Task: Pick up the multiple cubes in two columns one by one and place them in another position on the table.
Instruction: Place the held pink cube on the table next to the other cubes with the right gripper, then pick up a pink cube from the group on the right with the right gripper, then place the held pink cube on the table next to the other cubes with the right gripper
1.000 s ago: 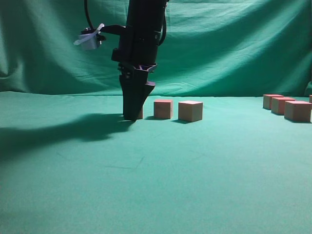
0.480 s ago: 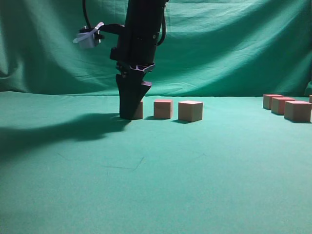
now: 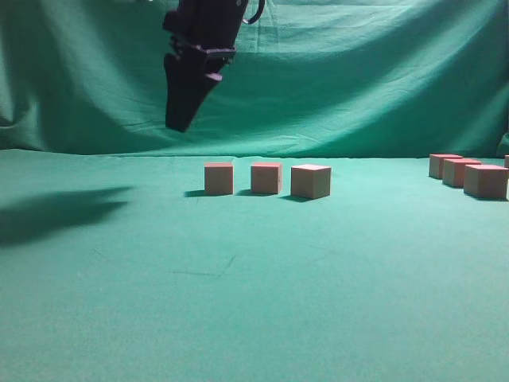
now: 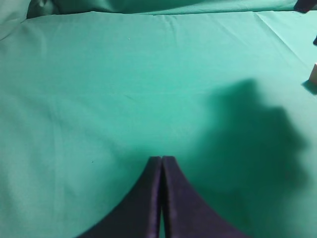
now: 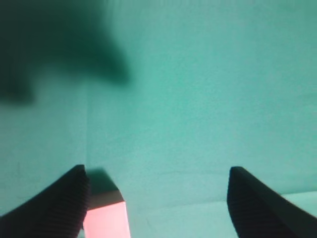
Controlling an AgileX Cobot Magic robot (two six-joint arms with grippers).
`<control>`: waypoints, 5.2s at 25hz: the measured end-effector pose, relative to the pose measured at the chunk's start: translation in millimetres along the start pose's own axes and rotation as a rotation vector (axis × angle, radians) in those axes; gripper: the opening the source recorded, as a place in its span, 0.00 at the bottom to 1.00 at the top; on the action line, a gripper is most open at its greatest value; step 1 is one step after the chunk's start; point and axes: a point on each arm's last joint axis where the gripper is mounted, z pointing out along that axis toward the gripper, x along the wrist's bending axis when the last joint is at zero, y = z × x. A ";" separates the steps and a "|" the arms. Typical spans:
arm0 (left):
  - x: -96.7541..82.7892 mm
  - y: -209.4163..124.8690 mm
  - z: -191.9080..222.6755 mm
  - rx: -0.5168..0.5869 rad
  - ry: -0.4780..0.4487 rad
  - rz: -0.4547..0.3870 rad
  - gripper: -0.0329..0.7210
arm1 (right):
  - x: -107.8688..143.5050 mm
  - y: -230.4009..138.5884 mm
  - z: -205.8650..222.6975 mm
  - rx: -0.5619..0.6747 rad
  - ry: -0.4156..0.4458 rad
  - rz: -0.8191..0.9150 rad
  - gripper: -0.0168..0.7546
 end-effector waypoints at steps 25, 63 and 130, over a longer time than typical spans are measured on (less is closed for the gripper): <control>0.0 0.0 0.0 0.000 0.000 0.000 0.04 | -9.1 -109.3 -279.1 -0.090 -0.471 1.189 0.76; 0.0 0.0 0.0 0.000 0.000 0.000 0.04 | 83.2 -346.7 -90.5 0.430 -0.226 1.629 0.76; 0.0 0.0 0.0 0.000 0.000 0.000 0.04 | 101.3 20.8 22.4 0.224 -0.136 1.419 0.36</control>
